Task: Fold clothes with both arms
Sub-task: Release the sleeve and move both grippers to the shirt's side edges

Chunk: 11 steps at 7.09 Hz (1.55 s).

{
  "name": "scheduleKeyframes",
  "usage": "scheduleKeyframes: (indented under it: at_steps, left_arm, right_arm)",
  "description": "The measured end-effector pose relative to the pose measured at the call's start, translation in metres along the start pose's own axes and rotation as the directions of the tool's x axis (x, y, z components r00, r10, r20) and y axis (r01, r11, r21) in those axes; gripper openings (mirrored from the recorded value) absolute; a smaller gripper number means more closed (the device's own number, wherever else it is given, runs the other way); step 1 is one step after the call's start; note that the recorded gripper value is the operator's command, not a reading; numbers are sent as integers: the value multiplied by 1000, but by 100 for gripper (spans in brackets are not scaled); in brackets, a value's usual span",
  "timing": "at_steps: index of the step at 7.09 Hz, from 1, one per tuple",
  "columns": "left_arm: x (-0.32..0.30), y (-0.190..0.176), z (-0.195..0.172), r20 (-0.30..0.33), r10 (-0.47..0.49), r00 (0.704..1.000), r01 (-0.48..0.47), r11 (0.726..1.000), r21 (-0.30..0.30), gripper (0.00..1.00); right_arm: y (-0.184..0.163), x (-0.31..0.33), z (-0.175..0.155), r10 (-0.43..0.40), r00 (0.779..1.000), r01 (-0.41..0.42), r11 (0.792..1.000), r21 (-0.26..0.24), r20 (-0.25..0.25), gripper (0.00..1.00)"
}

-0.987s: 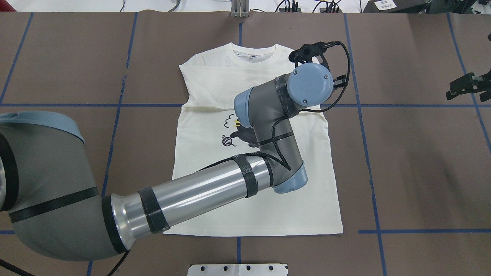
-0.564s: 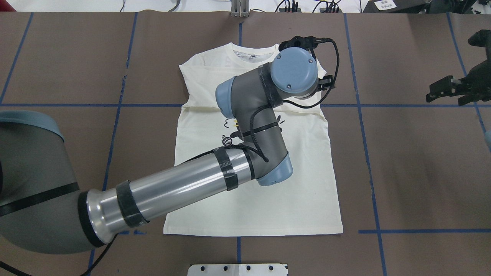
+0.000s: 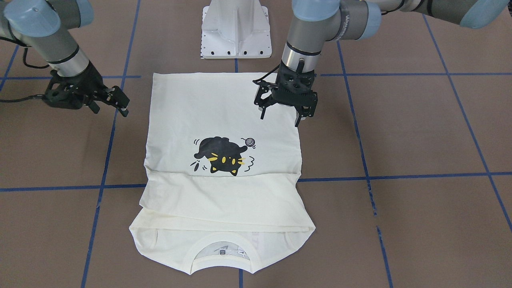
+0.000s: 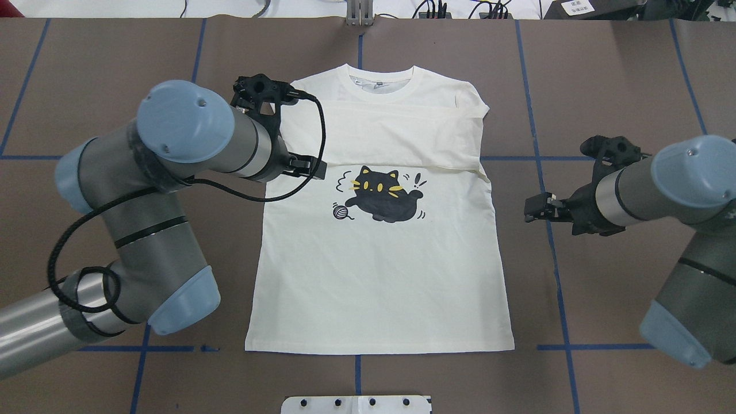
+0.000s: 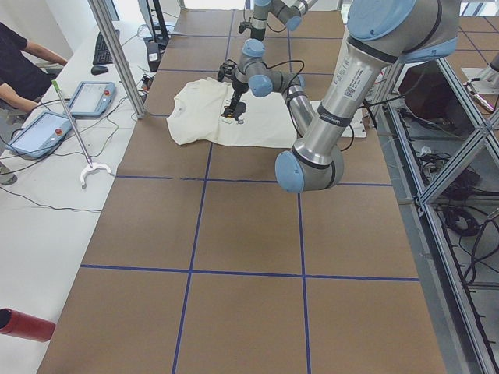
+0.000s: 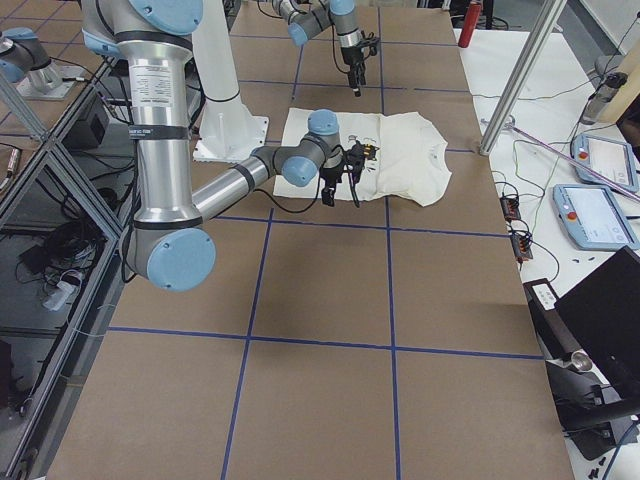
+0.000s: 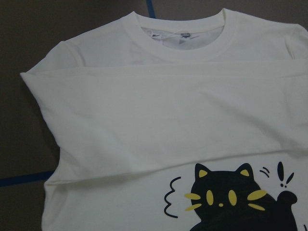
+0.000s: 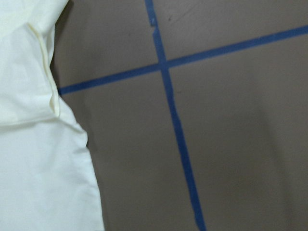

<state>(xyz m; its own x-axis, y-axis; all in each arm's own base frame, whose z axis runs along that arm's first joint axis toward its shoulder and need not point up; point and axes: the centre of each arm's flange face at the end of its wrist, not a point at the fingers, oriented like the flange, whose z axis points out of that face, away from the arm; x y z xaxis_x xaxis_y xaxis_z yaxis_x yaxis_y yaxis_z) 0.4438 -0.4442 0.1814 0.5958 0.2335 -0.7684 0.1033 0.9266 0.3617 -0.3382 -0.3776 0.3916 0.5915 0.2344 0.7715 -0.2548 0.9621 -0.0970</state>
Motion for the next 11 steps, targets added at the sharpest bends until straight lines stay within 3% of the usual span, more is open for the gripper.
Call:
scheduleKeyframes:
  at_steps: [1, 3, 4, 6, 8, 11]
  left_arm:
    - [-10, 9, -18, -15, 1, 1000, -1, 1000, -8, 100]
    - [-9, 19, -97, -67, 9, 998, -7, 1000, 28, 100]
    - [-15, 21, -121, -50, 0, 999, 1, 1000, 29, 100]
    - [-27, 19, -110, 28, -31, 999, 31, 999, -13, 100]
    - [-30, 21, -102, 52, -48, 998, 50, 998, -37, 100]
    - [-31, 27, -98, 46, -56, 997, 60, 995, -75, 100]
  right_arm:
    - [36, -10, 1, 8, 1000, -7, 1000, -8, 9, 100]
    - [94, -29, -3, 0, 999, 2, 999, -41, 35, 100]
    - [108, -35, -1, -10, 999, 12, 998, -55, 41, 100]
    - [132, -36, 18, -34, 999, 36, 995, -93, 18, 100]
    - [142, -35, 31, -46, 999, 46, 993, -109, 5, 100]
    - [148, -29, 42, -2, 1000, -1, 993, -119, -27, 100]
